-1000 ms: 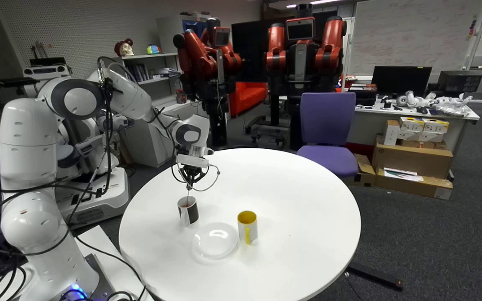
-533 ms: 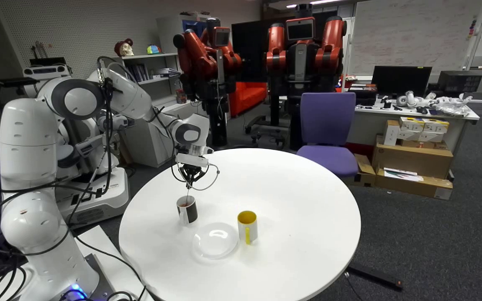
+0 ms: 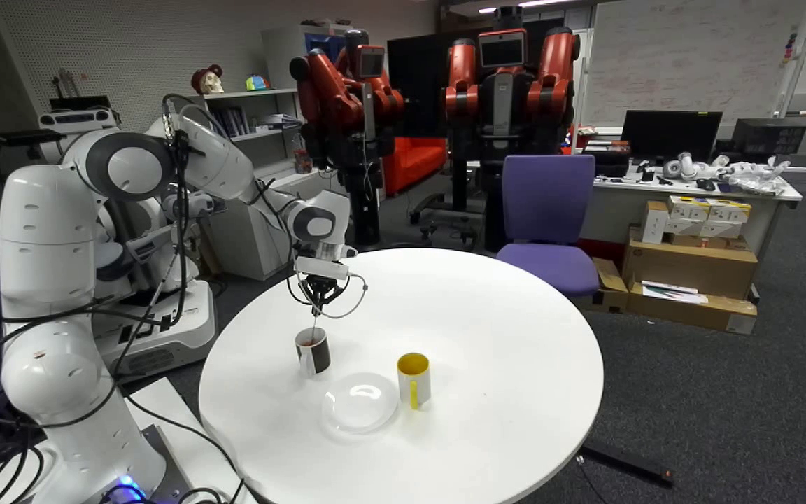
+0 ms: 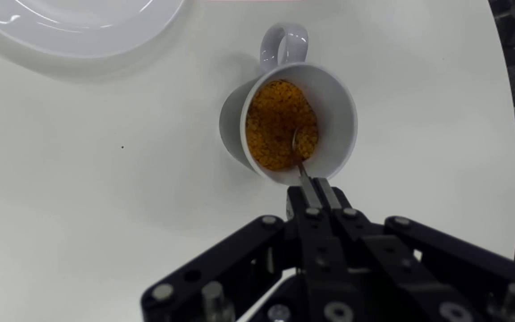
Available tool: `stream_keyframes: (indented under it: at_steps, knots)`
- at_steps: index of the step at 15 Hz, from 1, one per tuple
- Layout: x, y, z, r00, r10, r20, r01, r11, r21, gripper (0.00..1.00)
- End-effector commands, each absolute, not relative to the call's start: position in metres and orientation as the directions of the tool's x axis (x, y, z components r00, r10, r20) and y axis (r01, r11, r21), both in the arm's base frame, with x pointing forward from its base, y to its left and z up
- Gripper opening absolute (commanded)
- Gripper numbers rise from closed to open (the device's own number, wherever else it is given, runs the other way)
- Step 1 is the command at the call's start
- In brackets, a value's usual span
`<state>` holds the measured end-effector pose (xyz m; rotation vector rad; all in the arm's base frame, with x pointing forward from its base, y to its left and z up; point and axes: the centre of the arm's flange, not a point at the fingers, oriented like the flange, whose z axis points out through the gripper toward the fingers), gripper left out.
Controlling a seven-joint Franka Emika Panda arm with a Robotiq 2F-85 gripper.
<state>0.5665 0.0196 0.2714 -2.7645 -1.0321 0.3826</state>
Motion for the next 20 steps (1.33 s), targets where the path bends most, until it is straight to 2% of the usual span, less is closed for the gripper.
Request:
stream_keyframes:
  at_steps: [1, 9, 20]
  knots:
    - [0.5663, 0.0169, 0.2798, 0.708, 0.677, -0.201, 0.644, -0.735, -0.212, 0.01]
    - [0.5642, 0.0093, 0.2802, 0.696, 0.686, -0.211, 0.676, -0.726, -0.126, 0.01]
    - [0.566, 0.0185, 0.2756, 0.703, 0.69, -0.171, 0.687, -0.722, -0.088, 0.01]
